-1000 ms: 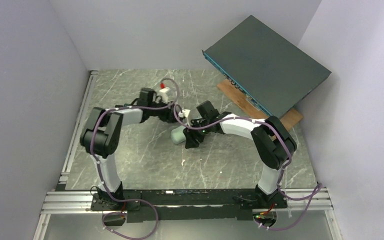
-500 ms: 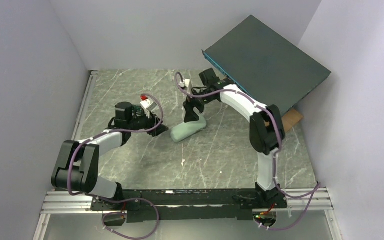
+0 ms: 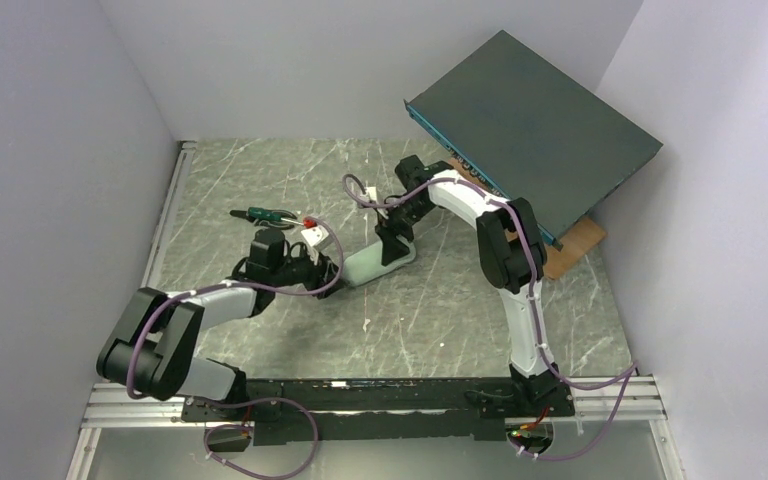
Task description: Open the umbrella
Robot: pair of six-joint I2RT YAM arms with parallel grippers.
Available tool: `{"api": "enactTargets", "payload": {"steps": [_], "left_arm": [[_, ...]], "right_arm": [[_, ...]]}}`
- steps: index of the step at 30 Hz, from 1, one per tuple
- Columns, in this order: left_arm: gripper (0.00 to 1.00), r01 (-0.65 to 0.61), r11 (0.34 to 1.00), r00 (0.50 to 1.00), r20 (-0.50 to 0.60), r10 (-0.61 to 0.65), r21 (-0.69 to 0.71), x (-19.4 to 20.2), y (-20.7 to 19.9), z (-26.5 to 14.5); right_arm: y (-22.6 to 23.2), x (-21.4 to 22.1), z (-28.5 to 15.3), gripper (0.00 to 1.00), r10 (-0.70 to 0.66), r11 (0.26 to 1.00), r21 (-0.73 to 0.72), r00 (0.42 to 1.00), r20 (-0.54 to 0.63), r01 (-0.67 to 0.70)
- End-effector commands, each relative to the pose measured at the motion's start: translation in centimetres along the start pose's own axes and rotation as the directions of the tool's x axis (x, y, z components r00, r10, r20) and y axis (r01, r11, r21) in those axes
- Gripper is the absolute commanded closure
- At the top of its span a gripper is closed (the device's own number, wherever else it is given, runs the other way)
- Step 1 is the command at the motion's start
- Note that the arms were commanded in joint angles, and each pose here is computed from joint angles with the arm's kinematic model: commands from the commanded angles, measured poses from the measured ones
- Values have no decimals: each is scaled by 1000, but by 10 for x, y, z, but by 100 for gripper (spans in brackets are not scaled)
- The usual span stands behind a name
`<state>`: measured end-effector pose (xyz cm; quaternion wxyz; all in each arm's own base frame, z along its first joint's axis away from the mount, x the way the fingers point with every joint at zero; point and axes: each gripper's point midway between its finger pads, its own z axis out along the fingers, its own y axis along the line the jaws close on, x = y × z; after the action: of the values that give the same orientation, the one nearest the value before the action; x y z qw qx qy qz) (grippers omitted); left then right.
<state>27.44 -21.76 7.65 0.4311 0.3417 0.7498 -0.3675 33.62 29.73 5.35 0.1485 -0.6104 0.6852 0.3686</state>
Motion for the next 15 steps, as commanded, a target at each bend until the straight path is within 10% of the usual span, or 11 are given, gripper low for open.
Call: {"api": "enactTargets", "payload": {"steps": [1, 6, 15], "left_arm": [[45, -73, 996, 995, 67, 77, -56, -16, 1, -2], [50, -151, 988, 986, 60, 154, -43, -11, -5, -1], [54, -347, 938, 937, 36, 348, -21, -6, -18, 17]], "right_arm": [[23, 39, -4, 47, -27, 996, -92, 998, -63, 21], [33, 61, -15, 69, -63, 989, -139, 994, -89, 50], [65, 94, -23, 76, -90, 964, -263, 982, -165, 44]]}}
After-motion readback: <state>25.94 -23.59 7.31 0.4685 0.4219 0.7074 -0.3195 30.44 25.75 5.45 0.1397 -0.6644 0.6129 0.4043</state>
